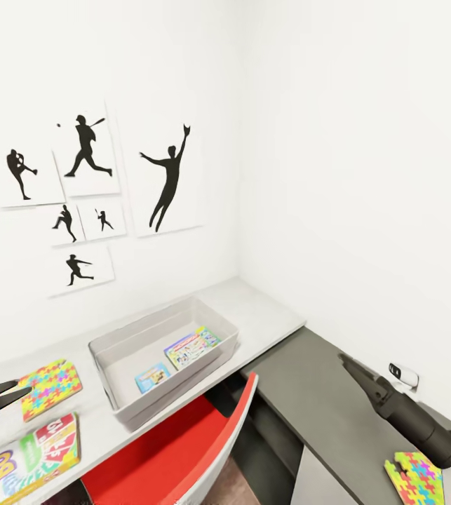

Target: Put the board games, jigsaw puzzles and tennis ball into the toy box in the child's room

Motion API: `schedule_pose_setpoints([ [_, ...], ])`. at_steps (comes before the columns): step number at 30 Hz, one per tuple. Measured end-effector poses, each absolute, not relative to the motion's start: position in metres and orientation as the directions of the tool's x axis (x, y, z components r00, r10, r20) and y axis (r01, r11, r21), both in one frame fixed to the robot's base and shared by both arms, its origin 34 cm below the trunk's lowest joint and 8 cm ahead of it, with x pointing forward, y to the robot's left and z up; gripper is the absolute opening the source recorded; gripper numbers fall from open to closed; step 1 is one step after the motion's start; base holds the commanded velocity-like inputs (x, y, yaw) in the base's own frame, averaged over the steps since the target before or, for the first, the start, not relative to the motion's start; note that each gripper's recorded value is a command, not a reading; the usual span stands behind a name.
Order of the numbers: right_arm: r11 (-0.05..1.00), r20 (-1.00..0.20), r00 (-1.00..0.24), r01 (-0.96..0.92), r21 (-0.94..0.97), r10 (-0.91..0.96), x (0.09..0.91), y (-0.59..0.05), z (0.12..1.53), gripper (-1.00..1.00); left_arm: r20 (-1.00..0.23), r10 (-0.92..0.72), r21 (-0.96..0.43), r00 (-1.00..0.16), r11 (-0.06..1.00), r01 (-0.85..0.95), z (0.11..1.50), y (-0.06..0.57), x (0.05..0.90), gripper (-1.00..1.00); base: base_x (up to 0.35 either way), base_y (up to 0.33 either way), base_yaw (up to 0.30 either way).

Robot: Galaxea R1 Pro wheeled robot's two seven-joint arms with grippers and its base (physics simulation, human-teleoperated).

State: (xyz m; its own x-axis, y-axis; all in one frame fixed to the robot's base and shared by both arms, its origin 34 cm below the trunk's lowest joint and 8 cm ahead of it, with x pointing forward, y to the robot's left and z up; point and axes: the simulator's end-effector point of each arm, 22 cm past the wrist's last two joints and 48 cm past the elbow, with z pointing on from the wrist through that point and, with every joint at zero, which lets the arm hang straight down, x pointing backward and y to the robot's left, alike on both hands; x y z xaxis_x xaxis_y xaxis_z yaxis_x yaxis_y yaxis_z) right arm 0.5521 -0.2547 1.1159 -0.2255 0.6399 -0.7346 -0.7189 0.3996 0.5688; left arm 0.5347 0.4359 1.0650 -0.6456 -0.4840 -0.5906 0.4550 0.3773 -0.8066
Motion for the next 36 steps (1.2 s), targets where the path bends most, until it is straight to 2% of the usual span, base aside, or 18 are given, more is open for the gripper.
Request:
schedule_pose_setpoints([
  [16,0.400,-0.740,-0.214,-0.730,0.555,0.638,0.5488,-0.2533,1.1231,1.00,-0.602,-0.484,-0.799,-0.635,0.377,0.469,1.0721,0.4360,0.5322,1.00,-0.041,0.000,0.204],
  [36,0.401,-0.739,-0.214,-0.728,0.557,0.638,0.5499,-0.2516,1.1228,1.00,-0.602,-0.484,-0.799,-0.635,0.377,0.470,1.0721,0.4357,0.5322,1.00,-0.096,0.000,0.023],
])
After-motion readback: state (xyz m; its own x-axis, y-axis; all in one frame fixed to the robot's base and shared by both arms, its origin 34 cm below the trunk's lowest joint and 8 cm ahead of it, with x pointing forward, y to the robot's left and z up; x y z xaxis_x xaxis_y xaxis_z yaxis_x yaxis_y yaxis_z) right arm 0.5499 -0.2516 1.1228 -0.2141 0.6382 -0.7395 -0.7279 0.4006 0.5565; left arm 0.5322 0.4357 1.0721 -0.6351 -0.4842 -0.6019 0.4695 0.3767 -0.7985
